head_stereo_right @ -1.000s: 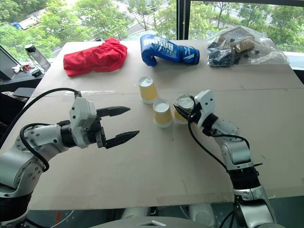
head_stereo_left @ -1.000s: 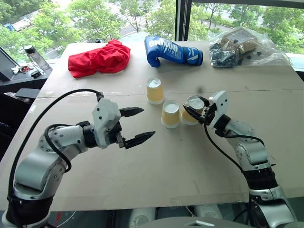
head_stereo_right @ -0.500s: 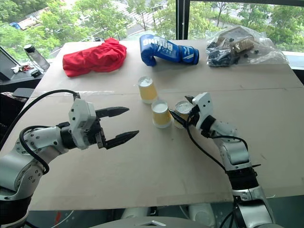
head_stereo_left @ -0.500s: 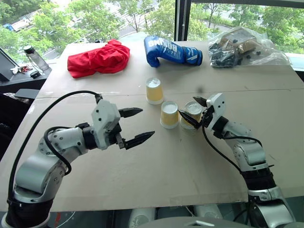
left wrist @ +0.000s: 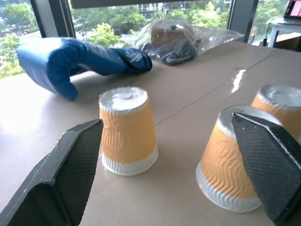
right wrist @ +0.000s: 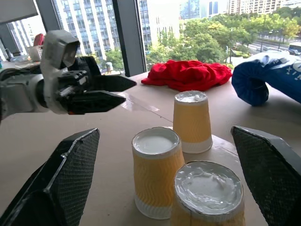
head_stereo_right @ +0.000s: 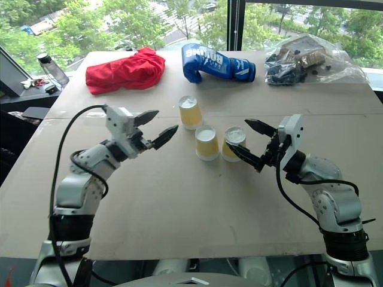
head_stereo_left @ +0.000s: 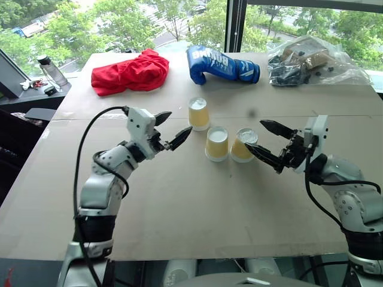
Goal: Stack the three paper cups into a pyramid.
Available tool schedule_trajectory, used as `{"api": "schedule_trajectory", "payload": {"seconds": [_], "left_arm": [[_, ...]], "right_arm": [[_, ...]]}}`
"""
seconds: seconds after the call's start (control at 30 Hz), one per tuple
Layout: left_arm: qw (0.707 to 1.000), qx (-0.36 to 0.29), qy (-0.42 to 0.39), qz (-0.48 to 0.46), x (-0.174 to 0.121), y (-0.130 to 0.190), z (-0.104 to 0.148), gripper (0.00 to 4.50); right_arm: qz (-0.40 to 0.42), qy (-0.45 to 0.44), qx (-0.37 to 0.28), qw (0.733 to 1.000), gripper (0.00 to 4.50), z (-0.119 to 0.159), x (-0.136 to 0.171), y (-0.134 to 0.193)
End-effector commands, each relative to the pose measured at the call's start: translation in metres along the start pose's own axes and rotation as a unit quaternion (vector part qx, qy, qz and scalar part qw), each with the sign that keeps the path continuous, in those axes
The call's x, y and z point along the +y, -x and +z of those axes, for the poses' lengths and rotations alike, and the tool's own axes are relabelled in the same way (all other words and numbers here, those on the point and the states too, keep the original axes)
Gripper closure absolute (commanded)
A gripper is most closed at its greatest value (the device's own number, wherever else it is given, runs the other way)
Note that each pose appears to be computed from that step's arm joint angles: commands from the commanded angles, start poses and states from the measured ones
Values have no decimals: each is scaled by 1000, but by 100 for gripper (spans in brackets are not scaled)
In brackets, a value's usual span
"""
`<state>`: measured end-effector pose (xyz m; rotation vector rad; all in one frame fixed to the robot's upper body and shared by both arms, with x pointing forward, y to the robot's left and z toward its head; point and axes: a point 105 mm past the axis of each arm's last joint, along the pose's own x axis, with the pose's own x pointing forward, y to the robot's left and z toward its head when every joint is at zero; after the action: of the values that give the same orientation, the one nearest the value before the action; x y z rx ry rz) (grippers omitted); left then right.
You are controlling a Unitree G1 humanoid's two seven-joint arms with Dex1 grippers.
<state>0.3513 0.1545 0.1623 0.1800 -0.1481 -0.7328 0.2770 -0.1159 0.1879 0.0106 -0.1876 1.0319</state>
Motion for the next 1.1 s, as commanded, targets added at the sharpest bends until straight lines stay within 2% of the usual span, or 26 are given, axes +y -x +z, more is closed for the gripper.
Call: {"api": "schedule_trajectory", "payload": {"seconds": [0.03,0.2,0.47,1.07,1.1], "left_arm": [[999,-17,-36,-20,10,-16,0,0],[998,-11,-43,-36,21,-37,-14,0],[1000,-8,-13,-26,31,-69,-18,0],[999,-21,-13,-20,31,-85,-10,0],[999,-24,-14,-17,31,-85,-9,53]], "right_arm": [[0,43,-8,999,8,17,6,8],[-21,57,-5,998,8,24,6,20],[-94,87,18,992,8,31,-7,31],[-96,66,17,993,8,31,-1,39],[-95,66,16,993,0,31,-1,39]]}}
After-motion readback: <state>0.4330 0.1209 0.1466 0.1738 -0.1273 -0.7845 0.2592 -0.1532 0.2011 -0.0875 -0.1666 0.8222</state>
